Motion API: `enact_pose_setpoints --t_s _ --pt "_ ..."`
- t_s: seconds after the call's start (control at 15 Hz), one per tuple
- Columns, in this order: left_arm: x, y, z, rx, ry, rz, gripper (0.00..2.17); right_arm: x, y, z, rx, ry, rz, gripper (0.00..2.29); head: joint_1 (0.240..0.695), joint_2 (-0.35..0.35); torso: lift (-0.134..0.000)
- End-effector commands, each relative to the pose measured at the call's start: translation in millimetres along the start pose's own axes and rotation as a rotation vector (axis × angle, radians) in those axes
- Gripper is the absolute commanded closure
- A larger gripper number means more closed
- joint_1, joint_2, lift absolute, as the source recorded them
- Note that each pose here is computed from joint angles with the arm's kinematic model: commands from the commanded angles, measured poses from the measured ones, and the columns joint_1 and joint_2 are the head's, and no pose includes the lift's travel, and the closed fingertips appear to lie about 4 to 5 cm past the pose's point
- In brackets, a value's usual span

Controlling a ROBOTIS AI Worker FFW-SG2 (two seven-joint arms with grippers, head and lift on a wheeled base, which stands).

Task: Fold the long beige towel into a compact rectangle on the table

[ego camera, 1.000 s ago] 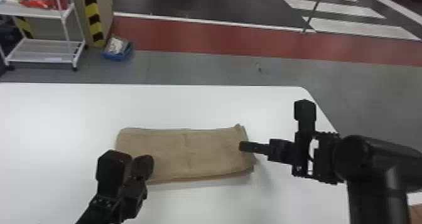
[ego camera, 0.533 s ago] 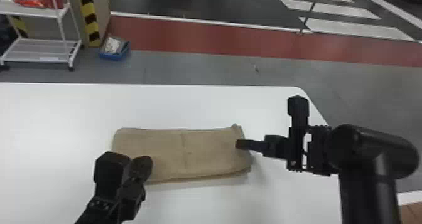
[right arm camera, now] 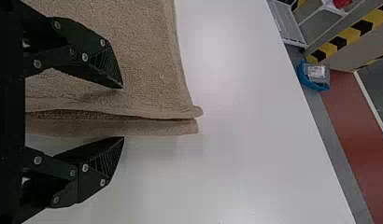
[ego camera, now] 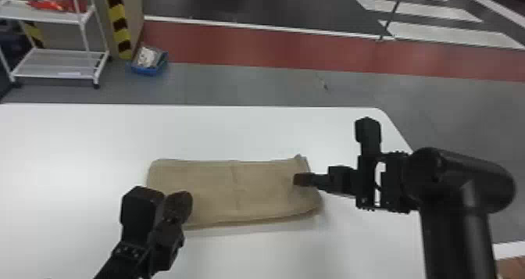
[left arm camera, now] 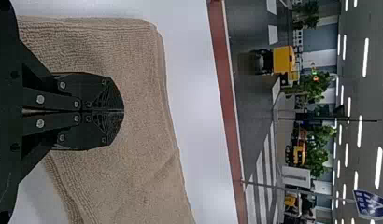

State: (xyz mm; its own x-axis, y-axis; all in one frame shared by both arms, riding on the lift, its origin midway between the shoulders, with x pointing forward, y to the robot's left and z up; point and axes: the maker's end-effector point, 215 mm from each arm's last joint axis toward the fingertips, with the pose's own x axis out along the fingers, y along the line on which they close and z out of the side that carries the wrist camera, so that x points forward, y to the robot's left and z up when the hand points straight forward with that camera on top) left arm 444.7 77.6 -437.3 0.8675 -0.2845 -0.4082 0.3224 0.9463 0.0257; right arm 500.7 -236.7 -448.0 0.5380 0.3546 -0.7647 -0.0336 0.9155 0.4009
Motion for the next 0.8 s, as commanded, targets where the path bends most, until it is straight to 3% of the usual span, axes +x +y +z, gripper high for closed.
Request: enact_pose_setpoints --t_s 0.0,0.07,0.2,0.33,0.4,0.73 --pt "0.5 1.8 -0.4 -0.003 0.003 -0.002 1.92 4.6 2.1 -0.6 0.004 0.011 0.009 0.59 0.695 -0.186 -0.124" --pt "0.5 1.5 -0.4 -0.003 0.003 -0.004 1.92 6.3 2.6 -2.8 0.007 0.020 0.013 0.60 0.695 -0.186 -0.124" --pt "1.0 3.5 0.8 -0.002 0.001 0.000 1.92 7.6 4.1 -0.7 0.014 0.026 0.022 0.90 0.695 -0.179 -0.124" --pt "1.0 4.3 0.0 -0.002 0.003 0.001 1.92 7.4 5.8 -3.0 0.020 0.035 0.034 0.95 0.695 -0.176 -0.124" --pt "1.0 4.4 0.9 -0.003 0.000 0.001 1.92 6.7 7.8 -5.5 0.029 0.040 0.049 1.13 0.695 -0.174 -0.124" --pt "0.9 0.3 -2.4 -0.001 0.009 -0.008 1.92 -15.9 31.4 -13.8 0.036 0.030 0.169 1.18 0.695 -0.161 -0.124"
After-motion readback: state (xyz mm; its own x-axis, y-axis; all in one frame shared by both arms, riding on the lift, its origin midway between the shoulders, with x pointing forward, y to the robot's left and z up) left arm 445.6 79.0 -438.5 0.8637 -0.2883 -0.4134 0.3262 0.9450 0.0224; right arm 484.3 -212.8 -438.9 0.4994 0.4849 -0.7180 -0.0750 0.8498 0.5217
